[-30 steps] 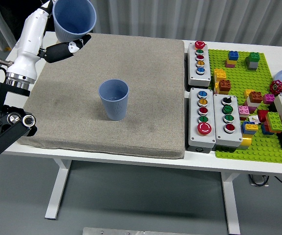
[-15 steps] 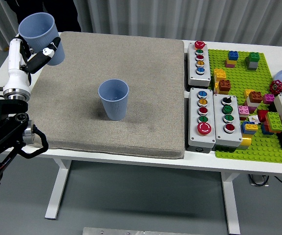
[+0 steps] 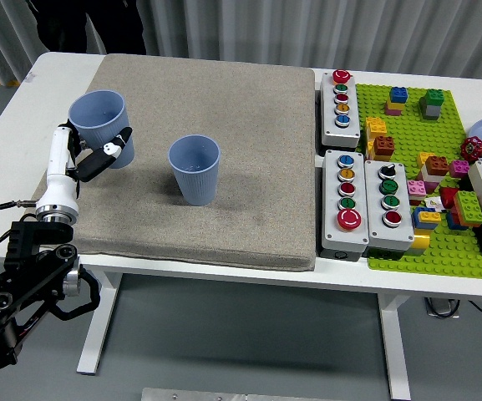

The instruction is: Pick cup pour cup place

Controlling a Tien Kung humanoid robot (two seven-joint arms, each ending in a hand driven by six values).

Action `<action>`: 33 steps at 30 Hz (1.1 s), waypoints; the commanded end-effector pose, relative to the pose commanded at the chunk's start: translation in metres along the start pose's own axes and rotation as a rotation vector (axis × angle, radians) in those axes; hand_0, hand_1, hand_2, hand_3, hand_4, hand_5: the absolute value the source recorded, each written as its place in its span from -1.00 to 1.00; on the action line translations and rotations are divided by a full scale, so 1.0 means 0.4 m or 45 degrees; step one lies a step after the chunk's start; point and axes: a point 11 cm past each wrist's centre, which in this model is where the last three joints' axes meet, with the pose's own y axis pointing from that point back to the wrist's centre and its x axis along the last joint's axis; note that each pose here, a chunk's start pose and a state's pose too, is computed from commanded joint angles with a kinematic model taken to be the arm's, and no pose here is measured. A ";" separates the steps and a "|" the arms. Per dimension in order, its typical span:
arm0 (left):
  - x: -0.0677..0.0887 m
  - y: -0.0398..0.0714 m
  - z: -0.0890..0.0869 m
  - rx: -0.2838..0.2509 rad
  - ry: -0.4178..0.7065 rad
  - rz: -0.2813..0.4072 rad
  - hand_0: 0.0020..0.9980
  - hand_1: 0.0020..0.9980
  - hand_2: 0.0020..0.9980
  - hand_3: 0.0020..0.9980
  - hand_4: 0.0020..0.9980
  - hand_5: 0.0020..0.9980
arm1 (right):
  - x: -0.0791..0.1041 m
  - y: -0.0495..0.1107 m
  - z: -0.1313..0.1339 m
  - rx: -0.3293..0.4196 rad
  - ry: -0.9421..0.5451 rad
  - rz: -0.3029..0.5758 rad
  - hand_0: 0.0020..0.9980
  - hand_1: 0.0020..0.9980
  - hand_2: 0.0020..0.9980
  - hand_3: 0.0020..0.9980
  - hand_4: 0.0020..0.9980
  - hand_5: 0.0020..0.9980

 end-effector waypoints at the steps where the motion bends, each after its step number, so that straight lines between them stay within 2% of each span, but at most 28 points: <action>1: 0.000 0.001 -0.006 -0.002 -0.008 0.000 0.08 0.09 0.26 0.15 0.42 -0.61 | 0.000 0.000 0.000 0.000 0.001 0.000 0.41 0.26 0.12 0.12 -1.00 -0.99; 16: 0.041 0.012 -0.092 0.028 0.084 0.111 0.11 0.13 0.27 0.14 0.42 -0.59 | -0.005 0.000 0.007 -0.008 0.000 -0.006 0.41 0.26 0.12 0.12 -1.00 -0.99; 23: 0.035 0.011 -0.090 0.028 0.064 0.078 0.12 0.14 0.27 0.14 0.42 -0.60 | -0.013 0.004 -0.009 0.006 -0.018 -0.019 0.41 0.26 0.12 0.12 -1.00 -0.99; 33: 0.044 0.008 -0.088 0.026 0.068 0.093 0.12 0.15 0.28 0.14 0.39 -0.56 | -0.009 0.002 -0.004 0.002 -0.007 -0.015 0.41 0.26 0.12 0.12 -1.00 -0.99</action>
